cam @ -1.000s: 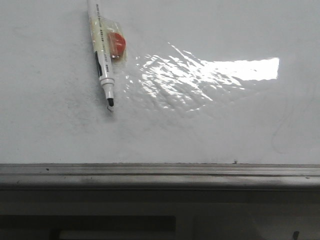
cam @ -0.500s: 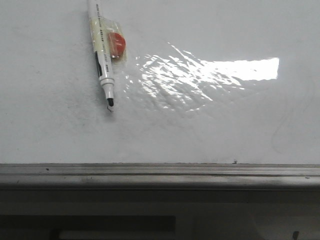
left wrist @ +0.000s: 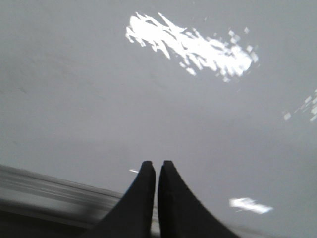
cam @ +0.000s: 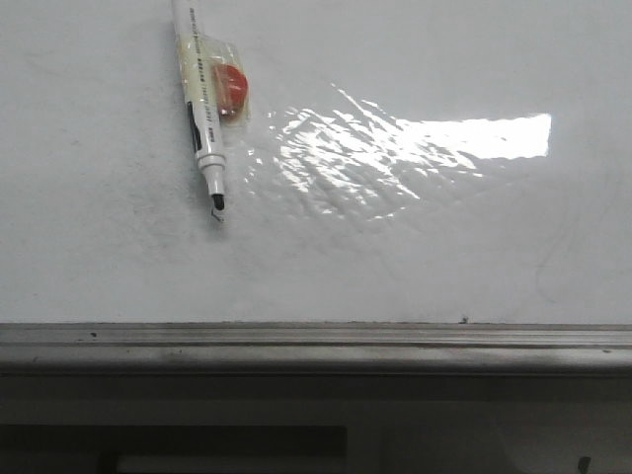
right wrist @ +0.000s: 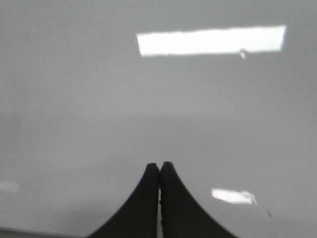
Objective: Write number 9 on whiteboard
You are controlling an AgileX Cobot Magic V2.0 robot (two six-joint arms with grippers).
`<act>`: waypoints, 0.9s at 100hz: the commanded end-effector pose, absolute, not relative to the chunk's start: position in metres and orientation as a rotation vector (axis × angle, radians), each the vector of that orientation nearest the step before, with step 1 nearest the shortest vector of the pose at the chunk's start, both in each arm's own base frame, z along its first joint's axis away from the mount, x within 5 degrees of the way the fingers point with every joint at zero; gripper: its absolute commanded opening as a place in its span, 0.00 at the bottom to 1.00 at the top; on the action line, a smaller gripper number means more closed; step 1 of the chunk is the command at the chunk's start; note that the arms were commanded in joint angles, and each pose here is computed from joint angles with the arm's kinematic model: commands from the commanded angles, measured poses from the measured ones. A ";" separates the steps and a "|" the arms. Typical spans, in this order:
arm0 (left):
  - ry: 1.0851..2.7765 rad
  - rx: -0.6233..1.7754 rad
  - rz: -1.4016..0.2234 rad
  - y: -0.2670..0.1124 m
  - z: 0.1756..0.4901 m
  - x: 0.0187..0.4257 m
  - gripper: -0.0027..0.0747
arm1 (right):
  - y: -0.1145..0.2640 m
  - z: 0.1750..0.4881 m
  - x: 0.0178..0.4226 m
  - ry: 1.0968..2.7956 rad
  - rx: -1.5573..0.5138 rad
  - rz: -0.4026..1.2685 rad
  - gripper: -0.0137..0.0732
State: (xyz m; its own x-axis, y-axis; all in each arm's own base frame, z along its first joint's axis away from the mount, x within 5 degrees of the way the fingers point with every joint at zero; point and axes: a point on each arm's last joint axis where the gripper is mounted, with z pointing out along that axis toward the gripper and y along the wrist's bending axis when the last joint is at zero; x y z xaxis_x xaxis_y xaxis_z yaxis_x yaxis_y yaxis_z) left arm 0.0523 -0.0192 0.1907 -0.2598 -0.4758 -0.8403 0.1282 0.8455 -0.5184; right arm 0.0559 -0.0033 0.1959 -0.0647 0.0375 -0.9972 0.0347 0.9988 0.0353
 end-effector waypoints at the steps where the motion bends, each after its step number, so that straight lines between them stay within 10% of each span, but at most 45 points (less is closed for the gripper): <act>1: 1.595 -0.517 -0.866 -0.020 0.196 0.052 0.01 | 0.002 0.208 0.055 1.422 0.079 0.127 0.09; 50: 1.510 -0.613 -0.969 -0.018 0.205 0.052 0.01 | 0.000 0.252 0.044 1.475 0.227 0.251 0.09; 73: 1.619 0.002 -0.553 -0.028 0.262 0.042 0.02 | -0.005 0.304 0.034 1.638 0.151 0.065 0.09; 90: 1.699 0.235 -0.411 -0.034 0.303 0.060 0.37 | -0.005 0.328 0.044 1.669 0.105 0.019 0.31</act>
State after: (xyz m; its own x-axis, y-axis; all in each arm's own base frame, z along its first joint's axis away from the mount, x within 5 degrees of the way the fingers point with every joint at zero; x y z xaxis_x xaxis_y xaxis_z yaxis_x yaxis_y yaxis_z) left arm 0.0482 -0.0331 0.2783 -0.1867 -0.1744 -0.9668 0.3630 0.9022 -0.2329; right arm 0.0368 -0.0044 0.3051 -0.1434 0.1343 -0.9805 0.0627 0.9900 0.1264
